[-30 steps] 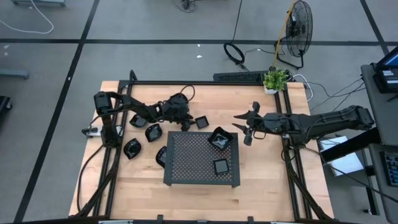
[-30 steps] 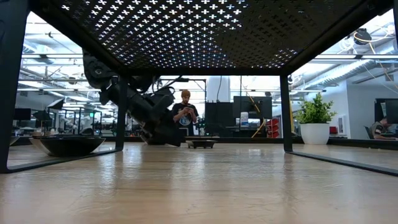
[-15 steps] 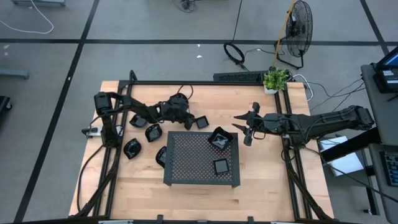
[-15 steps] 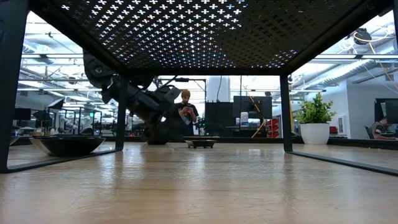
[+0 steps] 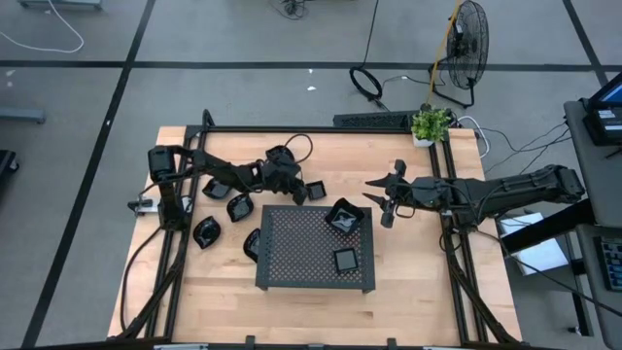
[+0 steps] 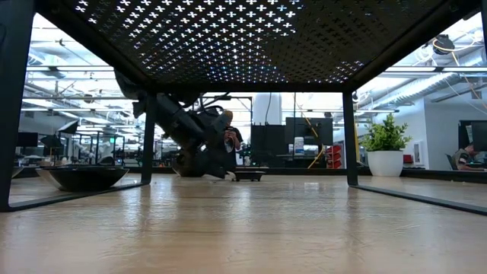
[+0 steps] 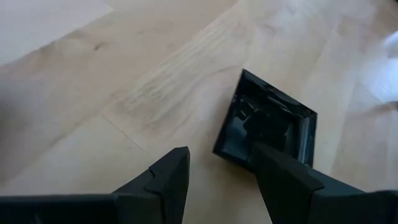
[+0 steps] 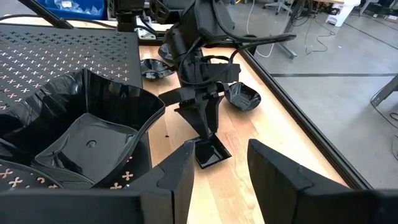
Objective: Pick & Place Mini shaped plates
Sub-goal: Stack the black square plate on top of the black square plates on the shelf
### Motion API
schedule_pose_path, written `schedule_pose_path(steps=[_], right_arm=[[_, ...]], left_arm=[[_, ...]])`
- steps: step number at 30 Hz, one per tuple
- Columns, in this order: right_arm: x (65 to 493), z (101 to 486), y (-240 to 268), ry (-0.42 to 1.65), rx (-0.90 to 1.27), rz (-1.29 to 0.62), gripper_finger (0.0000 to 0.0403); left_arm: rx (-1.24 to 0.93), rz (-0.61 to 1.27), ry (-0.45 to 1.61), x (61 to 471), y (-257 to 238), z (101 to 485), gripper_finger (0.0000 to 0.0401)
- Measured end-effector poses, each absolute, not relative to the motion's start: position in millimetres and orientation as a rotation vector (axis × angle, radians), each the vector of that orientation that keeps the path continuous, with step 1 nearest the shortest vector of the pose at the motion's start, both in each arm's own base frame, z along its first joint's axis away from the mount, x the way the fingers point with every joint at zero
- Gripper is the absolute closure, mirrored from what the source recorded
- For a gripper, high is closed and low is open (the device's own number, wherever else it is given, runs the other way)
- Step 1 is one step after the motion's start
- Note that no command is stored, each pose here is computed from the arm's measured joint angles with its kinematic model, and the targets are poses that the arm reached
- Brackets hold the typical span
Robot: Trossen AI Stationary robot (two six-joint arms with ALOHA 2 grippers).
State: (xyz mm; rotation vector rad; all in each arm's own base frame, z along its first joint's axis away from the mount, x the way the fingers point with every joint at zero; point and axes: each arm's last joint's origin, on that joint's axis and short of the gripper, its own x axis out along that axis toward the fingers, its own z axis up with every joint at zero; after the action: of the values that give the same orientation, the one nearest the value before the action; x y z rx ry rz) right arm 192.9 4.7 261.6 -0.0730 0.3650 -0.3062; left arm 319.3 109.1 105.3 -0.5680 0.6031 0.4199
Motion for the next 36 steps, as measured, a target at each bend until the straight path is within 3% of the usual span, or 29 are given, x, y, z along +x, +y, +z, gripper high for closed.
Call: schedule_pose_path(steps=[9,21,36], right_arm=[[192.9,261.6,4.7,0.365,-0.073,-0.307,0.0266],[192.9,262.0,4.7,0.364,-0.073,-0.307,0.0266],[192.9,261.9,4.6,0.364,-0.073,-0.306,0.0266]], left_arm=[[-0.594,0.444,0.593,319.4,110.4,105.7,0.0235],[-0.628,0.459,0.589,318.8,111.5,105.6,0.039],[-0.544,0.433,0.61,315.3,111.5,115.7,0.0398]])
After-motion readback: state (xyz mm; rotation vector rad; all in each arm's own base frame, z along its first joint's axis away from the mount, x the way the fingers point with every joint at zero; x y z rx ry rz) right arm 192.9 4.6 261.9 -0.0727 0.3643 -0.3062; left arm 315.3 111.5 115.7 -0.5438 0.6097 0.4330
